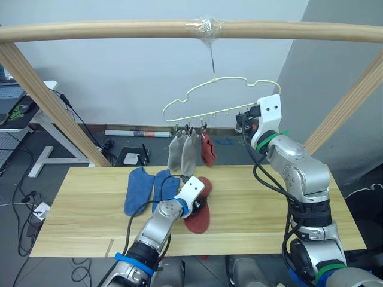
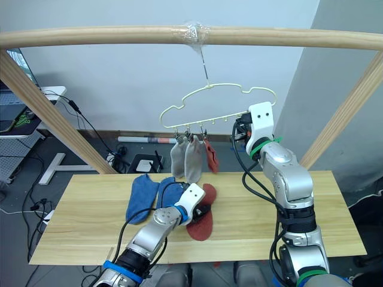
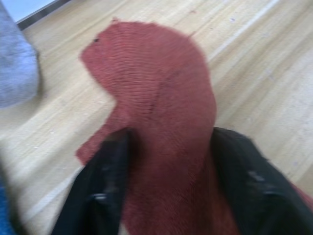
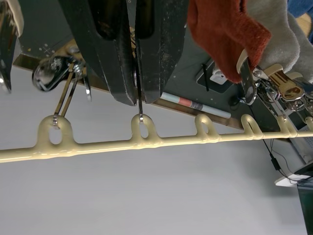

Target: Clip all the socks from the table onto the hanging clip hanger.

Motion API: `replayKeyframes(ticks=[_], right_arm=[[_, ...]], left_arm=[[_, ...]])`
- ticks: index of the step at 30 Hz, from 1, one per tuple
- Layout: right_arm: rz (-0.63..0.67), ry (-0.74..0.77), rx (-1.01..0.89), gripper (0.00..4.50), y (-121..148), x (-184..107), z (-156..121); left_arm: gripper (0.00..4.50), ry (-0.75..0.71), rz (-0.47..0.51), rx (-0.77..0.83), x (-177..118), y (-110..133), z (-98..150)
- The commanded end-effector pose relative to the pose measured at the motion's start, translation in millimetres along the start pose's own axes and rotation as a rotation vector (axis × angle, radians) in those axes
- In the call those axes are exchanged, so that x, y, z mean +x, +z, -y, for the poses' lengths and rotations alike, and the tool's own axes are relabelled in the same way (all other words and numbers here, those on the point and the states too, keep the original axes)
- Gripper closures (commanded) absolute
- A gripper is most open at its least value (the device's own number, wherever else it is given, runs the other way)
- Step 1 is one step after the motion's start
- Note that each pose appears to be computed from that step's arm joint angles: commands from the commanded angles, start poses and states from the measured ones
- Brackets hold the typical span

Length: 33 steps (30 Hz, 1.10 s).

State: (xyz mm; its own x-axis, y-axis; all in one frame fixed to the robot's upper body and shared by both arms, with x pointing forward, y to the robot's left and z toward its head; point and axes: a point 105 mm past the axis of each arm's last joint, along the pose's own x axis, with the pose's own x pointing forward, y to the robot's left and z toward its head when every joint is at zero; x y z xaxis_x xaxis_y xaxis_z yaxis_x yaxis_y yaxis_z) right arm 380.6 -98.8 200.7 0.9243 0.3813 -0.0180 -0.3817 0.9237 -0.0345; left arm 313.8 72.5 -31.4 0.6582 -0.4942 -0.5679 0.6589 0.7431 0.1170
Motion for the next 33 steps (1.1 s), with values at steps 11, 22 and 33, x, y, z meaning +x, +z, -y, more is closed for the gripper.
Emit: replayKeyframes(ticks=[11,22,33], right_arm=[[-0.037,-0.054,0.065,4.5,0.6,-2.5,23.2],[-0.178,0.018,0.336,4.5,14.1,-6.6,25.8],[-0.267,0.029,0.507,4.5,15.7,-10.9,11.3]], left_arm=[[4.46,-0.13,0.354,-0.153,-17.4,60.5,8.8],[4.46,-0.16,0.691,0.035,-59.0,143.3,5.7],[4.46,-0.119,0.701,0.054,-40.4,166.8,13.8]])
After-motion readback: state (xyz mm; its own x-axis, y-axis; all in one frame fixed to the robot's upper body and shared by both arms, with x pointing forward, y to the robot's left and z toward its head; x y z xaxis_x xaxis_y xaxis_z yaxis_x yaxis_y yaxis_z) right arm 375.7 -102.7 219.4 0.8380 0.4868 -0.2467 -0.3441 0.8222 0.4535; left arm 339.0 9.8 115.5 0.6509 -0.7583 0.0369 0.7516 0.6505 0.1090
